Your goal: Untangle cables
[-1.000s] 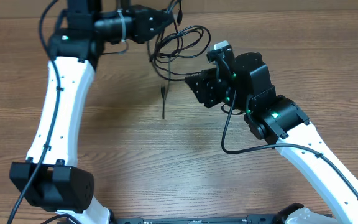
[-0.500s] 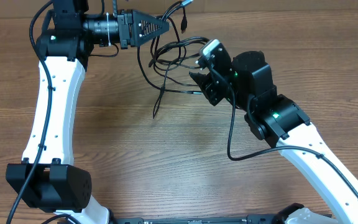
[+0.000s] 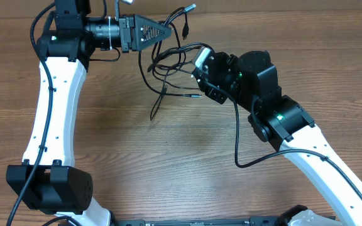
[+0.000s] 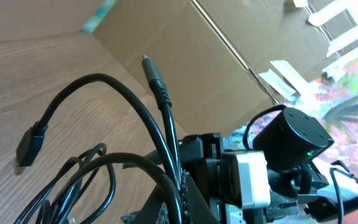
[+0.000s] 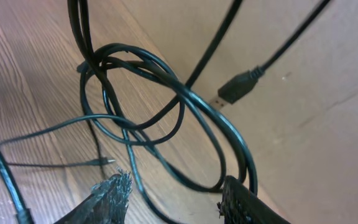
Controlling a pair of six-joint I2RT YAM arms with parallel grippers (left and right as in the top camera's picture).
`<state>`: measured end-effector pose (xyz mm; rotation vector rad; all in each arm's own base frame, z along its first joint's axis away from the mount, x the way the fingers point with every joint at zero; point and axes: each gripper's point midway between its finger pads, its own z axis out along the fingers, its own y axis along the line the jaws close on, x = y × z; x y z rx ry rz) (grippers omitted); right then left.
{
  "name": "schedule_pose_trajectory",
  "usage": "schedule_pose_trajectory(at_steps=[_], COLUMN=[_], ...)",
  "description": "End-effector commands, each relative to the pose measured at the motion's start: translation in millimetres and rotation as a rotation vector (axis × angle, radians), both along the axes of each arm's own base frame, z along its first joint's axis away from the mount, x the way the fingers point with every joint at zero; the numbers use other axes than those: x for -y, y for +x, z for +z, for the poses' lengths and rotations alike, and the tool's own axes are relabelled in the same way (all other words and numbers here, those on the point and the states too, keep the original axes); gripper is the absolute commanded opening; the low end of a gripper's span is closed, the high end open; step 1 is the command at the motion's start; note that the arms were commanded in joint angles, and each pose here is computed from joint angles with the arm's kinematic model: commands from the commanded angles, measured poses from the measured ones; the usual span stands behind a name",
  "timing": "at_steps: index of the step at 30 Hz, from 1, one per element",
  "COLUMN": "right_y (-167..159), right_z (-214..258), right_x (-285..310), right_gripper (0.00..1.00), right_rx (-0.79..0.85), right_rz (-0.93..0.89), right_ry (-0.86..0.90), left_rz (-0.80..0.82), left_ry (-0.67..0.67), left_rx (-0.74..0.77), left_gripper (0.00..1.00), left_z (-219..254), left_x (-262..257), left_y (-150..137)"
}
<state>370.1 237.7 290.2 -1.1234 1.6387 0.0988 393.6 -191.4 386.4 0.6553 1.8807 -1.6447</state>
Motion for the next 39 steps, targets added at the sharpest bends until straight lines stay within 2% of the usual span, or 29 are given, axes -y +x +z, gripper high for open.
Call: schedule_pose_trajectory(at_steps=[1, 6, 14, 18, 22, 27, 34, 36, 39], right_y=[-5, -5, -5, -5, -4, -4, -5, -5, -6], right_z=[18, 18, 16, 17, 18, 18, 16, 16, 14], right_x=[-1, -1, 1, 1, 0, 0, 1, 1, 1], right_gripper=[0.48, 0.47, 0.49, 0.53, 0.54, 0.54, 0.53, 0.45, 0.24], right_rx=[0.092, 0.131, 0.127, 0.128, 0.132, 0.133, 0.124, 0.124, 0.117], right_rz=[0.046, 0.069, 0.065, 0.065, 0.066, 0.065, 0.066, 0.065, 0.066], right_ry=[-0.04, -0.084, -0.094, -0.094, -0.091, -0.091, -0.096, -0.096, -0.099], left_rz=[-0.078, -0.09, 0.068, 0.103, 0.061, -0.07, -0.14, -0.14, -0.14], left_ry=[-0.025, -0.011, 0.103, 0.133, 0.118, 0.039, 0.002, 0.003, 0.003], left_rx=[0.044, 0.045, 0.04, 0.02, -0.007, 0.005, -0.005, -0.004, -0.004], left_gripper=[0.04, 0.04, 0.04, 0.04, 0.04, 0.04, 0.04, 0.04, 0.04], left_z=[12, 9, -10, -17, -17, -2, 4, 4, 4], left_x=[15, 28, 23, 21, 28, 43, 51, 52, 52], left_y=[-17, -21, 6, 10, 1, -22, -35, -35, -35])
